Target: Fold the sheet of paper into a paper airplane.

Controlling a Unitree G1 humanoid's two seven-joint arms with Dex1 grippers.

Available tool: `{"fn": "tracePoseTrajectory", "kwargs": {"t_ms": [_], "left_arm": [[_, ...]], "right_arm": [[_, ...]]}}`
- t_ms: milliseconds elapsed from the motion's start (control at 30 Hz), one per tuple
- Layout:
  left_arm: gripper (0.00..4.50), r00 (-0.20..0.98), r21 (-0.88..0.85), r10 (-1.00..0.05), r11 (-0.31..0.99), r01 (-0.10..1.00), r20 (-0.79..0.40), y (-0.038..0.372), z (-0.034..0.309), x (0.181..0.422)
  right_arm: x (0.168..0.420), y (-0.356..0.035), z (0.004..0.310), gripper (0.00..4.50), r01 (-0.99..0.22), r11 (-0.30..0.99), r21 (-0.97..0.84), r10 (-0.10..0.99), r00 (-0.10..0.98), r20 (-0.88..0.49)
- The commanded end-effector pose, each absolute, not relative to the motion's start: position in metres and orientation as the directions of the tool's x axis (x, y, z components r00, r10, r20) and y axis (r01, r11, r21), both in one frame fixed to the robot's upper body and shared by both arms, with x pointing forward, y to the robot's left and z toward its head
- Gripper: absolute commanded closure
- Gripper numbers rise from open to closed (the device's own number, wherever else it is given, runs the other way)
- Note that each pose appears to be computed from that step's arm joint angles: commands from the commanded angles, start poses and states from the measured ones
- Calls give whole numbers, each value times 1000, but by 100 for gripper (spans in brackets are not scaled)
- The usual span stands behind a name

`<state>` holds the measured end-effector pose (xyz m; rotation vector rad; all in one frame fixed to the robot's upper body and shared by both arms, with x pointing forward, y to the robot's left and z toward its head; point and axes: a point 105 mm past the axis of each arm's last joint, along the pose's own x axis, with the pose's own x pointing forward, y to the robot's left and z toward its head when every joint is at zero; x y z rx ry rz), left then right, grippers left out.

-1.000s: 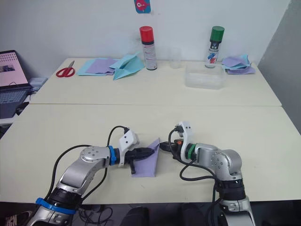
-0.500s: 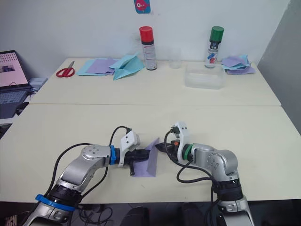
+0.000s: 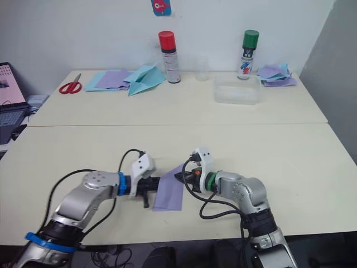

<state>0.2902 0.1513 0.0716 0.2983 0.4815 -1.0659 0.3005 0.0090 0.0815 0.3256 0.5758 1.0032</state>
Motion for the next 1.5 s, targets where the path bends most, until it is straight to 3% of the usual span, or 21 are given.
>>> {"fn": "tracePoseTrajectory", "kwargs": {"t_ms": [33, 300, 400, 533, 633, 767, 967, 1133, 1267, 1400, 1500], "left_arm": [[450, 395, -28, -721, 497, 867, -569, 171, 64, 282], [450, 473, 43, -709, 532, 846, -523, 192, 97, 287], [450, 512, 63, -747, 539, 840, -425, 184, 120, 297], [450, 462, 35, -804, 485, 874, -375, 161, 132, 294], [450, 425, 30, -804, 455, 890, -416, 151, 119, 291], [450, 411, 107, -709, 432, 895, -573, 157, 76, 292], [450, 372, 88, -686, 411, 907, -625, 157, 49, 288], [450, 342, 57, -683, 404, 913, -646, 161, 39, 279], [450, 348, 48, -689, 414, 909, -635, 162, 38, 278], [450, 349, 48, -693, 414, 909, -631, 162, 38, 279], [450, 347, 47, -691, 413, 909, -634, 162, 36, 279]], "right_arm": [[305, 10, 86, 447, -714, 509, 482, 861, 422, -284], [304, 15, 71, 447, -759, 512, 403, 853, 390, -348], [302, 16, 65, 447, -781, 508, 363, 846, 373, -382], [298, 14, 57, 447, -820, 488, 299, 837, 344, -425], [298, 13, 54, 447, -819, 492, 295, 834, 345, -431], [301, 11, 55, 447, -815, 498, 297, 834, 356, -420], [300, 8, 71, 447, -814, 485, 320, 853, 359, -379], [296, -16, 106, 447, -802, 475, 363, 867, 354, -351], [289, -26, 118, 361, -830, 441, 341, 885, 338, -321], [286, -22, 120, 361, -916, 352, 191, 919, 299, -258], [296, -16, 109, 429, -939, 340, 48, 916, 319, -244]]}}
